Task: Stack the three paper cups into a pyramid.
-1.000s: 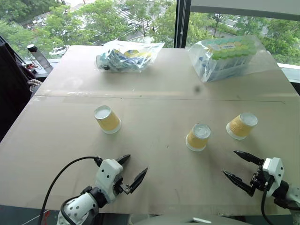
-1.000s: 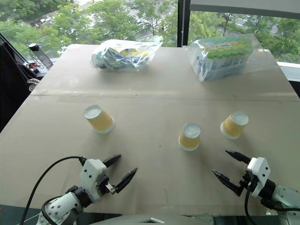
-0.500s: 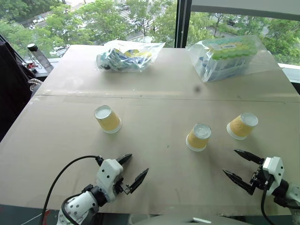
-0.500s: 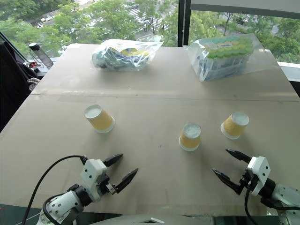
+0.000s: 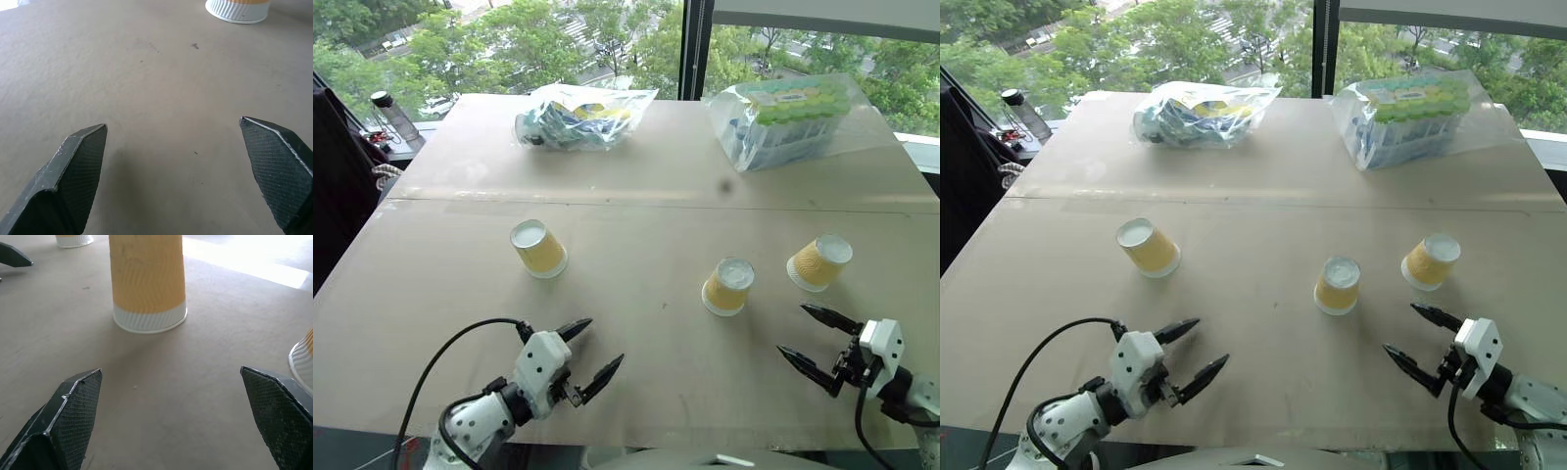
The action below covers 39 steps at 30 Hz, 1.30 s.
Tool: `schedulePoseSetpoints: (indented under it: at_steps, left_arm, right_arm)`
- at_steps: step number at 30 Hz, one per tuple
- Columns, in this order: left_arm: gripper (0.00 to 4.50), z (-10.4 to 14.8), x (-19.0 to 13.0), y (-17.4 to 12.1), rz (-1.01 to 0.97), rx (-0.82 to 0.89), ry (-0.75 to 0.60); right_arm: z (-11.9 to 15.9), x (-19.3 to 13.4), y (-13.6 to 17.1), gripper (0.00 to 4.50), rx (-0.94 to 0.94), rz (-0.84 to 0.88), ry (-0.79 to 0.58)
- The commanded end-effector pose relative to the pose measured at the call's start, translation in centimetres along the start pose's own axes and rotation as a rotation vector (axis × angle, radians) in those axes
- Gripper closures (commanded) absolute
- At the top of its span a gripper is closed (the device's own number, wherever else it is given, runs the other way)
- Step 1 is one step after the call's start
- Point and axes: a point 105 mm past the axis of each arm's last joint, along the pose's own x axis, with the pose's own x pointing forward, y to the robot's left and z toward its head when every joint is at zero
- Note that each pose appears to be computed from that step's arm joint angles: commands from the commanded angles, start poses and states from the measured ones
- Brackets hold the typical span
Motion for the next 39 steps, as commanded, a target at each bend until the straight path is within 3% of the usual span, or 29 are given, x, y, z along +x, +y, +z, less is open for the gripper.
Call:
schedulePoseSetpoints:
  at_steps: [1,13,17,22,29,34,35,39]
  left_arm:
    - [0.05,2.6,0.0,1.1,-0.061,0.035,-0.076]
    - [0.05,7.8,-0.1,0.3,-0.36,0.073,-0.205]
    - [0.05,8.1,-0.3,0.5,-0.397,0.103,-0.203]
    - [0.05,8.4,-0.5,0.6,-0.44,0.117,-0.208]
    - [0.05,8.5,-0.6,0.8,-0.457,0.133,-0.208]
    - [0.0,8.4,-0.7,1.0,-0.455,0.138,-0.205]
    - [0.0,8.3,-0.7,1.0,-0.454,0.138,-0.204]
    - [0.0,8.3,-0.7,1.1,-0.427,0.124,-0.217]
  right_arm:
    - [2.0,1.8,0.3,0.0,-0.033,0.04,-0.066]
    - [5.3,8.3,1.3,0.0,-0.05,0.098,-0.17]
    - [5.6,9.3,2.2,0.0,-0.095,0.167,-0.145]
    - [7.1,10.5,1.8,0.0,-0.052,0.133,-0.204]
    - [6.7,10.7,1.8,0.0,-0.038,0.149,-0.185]
    - [6.6,10.6,2.0,1.61,-0.017,0.163,-0.178]
    - [6.5,10.6,2.1,2.25,-0.013,0.17,-0.174]
    - [6.5,10.9,2.3,2.4,-0.01,0.171,-0.176]
